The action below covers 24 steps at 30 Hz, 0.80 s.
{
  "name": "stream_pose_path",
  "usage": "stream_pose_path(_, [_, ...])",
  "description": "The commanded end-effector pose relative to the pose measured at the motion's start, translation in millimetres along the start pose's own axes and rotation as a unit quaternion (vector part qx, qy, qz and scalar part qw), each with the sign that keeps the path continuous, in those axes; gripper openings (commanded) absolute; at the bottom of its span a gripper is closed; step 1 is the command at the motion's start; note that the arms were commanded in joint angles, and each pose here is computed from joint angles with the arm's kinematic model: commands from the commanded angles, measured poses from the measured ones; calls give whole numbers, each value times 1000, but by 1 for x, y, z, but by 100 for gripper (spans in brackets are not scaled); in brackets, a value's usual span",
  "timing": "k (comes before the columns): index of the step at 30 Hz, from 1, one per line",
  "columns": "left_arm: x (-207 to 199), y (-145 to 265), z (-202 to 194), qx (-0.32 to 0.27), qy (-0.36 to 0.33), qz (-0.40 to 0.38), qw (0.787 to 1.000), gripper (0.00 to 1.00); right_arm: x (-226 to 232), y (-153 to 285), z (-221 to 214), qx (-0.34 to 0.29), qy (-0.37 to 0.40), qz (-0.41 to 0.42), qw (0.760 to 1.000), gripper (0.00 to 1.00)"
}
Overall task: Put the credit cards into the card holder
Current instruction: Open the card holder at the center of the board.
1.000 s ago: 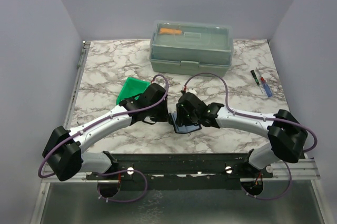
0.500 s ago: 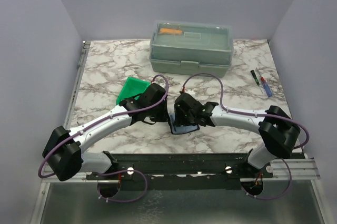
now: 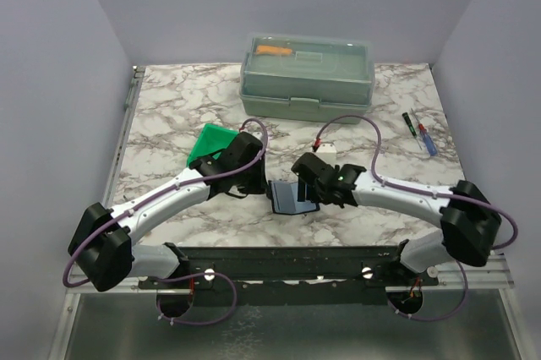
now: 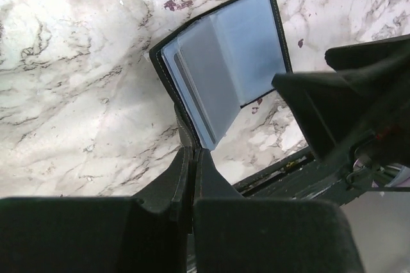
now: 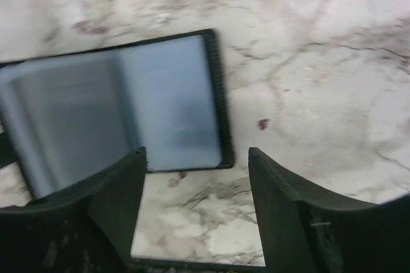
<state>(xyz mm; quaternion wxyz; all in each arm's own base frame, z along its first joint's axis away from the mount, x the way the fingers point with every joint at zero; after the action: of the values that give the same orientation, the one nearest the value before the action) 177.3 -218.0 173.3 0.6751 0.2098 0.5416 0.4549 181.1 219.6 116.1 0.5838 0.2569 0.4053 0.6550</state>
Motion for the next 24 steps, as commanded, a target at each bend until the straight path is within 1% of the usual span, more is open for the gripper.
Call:
stream_pose_path(1, [-13,11,7,-4,-45,-43,998,0,35,38,30,-111,27,225,968,70])
stream_pose_path(4, [-23,19,13,-12,-55,-66,996,0,42,44,34,-125,29,261,957,73])
stream_pose_path(11, [-34,14,13,9,-48,-93,994,0,49,23,27,-83,20,234,968,75])
stream_pose_path(15, [-30,11,11,10,-44,-84,995,0,52,17,22,-76,12,235,969,68])
stream_pose_path(17, [-28,9,9,12,-44,-81,996,0,52,13,20,-72,12,234,969,63])
stream_pose_path(24, [-25,9,8,11,-42,-77,996,0,46,-1,10,-47,19,185,981,47])
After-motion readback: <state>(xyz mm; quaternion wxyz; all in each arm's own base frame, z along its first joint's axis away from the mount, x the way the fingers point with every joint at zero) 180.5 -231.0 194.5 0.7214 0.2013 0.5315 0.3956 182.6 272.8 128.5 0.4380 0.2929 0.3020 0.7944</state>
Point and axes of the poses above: each gripper's point midway between its finger pads, its own y axis back along the fingers, its own x axis along the line the jaws close on, z = x × y, the point moved 7 cm from there along y, back along the fingers, and after that the axes turned 15 degrees about y, right-handed, at the moved point
